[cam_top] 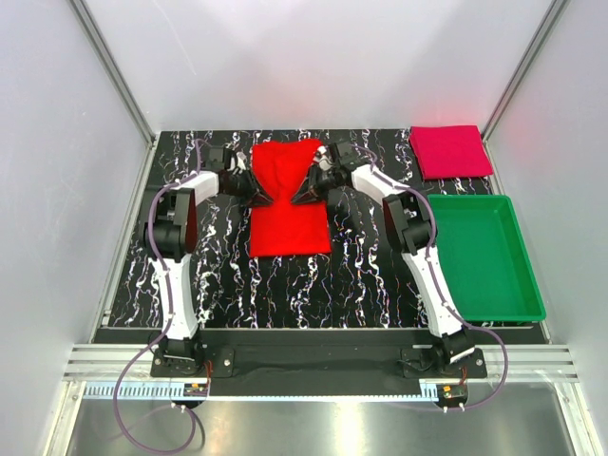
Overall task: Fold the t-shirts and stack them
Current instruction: Fold the tshirt
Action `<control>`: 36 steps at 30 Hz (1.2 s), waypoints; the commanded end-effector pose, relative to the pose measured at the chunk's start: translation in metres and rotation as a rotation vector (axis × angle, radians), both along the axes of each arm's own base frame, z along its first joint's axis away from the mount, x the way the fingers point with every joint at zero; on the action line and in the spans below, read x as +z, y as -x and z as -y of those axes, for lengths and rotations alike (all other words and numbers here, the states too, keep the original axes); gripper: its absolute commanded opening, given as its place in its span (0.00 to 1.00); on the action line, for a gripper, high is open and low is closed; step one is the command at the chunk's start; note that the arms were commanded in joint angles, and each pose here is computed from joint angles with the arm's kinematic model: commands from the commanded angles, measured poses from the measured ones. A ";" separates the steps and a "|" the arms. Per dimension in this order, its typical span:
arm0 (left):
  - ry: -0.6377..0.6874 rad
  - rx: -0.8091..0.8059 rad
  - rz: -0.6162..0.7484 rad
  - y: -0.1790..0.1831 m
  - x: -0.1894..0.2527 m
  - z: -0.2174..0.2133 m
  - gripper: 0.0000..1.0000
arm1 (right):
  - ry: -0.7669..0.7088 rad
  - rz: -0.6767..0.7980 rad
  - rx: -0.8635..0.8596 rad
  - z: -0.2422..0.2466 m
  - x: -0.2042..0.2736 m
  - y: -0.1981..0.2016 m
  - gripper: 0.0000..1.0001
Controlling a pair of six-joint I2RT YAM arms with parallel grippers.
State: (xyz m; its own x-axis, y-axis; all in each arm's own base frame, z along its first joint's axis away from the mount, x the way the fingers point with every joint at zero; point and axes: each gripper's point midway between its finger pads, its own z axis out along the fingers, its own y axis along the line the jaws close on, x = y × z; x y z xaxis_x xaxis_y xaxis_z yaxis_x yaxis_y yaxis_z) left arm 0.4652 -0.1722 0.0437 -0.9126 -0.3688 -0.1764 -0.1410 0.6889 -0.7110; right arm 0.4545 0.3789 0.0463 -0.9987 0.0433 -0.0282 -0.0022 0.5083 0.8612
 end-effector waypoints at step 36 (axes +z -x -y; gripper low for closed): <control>0.031 -0.131 0.040 0.109 0.026 0.014 0.29 | -0.077 0.011 0.115 0.016 0.075 0.079 0.28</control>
State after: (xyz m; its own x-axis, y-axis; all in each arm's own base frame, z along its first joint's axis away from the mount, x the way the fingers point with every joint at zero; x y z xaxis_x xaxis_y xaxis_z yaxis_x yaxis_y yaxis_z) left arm 0.3676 -0.1932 0.0745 -0.9462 -0.2623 -0.1895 -0.0473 0.6913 -0.7210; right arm 0.4303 0.3290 0.1206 -0.9954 0.0883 -0.0374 0.0072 0.4581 0.8889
